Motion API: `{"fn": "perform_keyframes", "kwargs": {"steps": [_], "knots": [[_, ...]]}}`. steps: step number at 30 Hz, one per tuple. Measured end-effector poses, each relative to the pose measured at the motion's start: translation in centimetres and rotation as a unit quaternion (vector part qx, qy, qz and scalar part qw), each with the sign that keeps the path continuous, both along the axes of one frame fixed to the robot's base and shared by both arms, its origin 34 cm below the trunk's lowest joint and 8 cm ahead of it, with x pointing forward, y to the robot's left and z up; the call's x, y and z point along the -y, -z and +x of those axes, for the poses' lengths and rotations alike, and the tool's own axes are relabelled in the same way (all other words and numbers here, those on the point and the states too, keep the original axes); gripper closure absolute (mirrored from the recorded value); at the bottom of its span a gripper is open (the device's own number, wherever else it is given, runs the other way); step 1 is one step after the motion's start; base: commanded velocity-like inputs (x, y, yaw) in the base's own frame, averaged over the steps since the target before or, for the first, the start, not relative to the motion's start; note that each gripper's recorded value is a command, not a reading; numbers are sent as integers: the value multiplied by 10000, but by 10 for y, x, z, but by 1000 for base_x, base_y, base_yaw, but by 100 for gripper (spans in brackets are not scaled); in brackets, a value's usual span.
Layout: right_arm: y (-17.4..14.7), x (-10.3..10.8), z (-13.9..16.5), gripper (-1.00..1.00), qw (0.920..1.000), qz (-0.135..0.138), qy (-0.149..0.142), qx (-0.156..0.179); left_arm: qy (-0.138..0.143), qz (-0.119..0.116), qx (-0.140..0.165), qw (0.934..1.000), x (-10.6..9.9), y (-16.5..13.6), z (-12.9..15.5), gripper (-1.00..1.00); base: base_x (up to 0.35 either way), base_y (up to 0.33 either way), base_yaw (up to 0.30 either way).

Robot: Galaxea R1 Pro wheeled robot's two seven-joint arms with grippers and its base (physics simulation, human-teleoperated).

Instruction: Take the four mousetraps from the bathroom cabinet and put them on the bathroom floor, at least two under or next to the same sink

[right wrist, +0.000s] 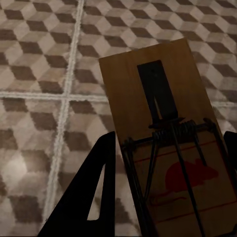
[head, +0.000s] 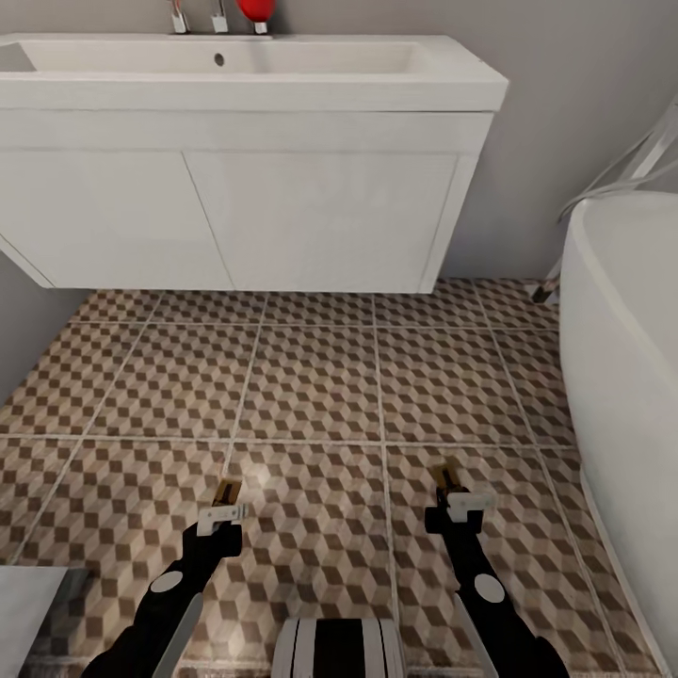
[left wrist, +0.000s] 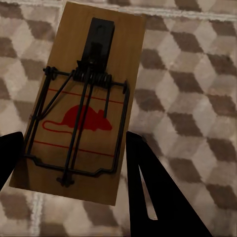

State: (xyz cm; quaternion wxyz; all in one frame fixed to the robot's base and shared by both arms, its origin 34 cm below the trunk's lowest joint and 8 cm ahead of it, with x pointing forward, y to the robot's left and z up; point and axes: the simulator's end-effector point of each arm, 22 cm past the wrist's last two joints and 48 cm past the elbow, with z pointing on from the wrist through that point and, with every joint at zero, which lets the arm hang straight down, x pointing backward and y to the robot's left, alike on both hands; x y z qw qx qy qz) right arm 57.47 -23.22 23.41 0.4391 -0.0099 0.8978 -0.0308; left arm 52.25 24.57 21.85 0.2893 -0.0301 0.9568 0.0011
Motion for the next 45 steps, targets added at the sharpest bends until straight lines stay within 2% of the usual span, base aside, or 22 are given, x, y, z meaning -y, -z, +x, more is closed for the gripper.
{"fn": "perform_keyframes", "kwargs": {"steps": [19, 23, 30, 40, 45], "knots": [[48, 0, -28, 100, 9989, -1, 1, -475, 3, -3, -473, 9989, 0, 43, -29, 100, 0, 0, 0], [46, 0, -27, 100, 9991, 2, 3, -422, 7, -20, -402, 9992, 2, 39, -24, 100, 0, 0, 0], [35, 3, -17, 100, 10000, 11, 20, -69, 9, -56, -160, 9999, 5, 24, -7, 100, 0, 0, 0], [32, 9, -13, 100, 10000, -35, 13, -5, -21, -53, -327, 9994, 4, 33, -17, 100, 0, 0, 0], [26, 10, 8, 100, 10000, -51, 8, 75, -25, -20, -363, 9993, 2, 41, -5, 100, 0, 0, 0]]}}
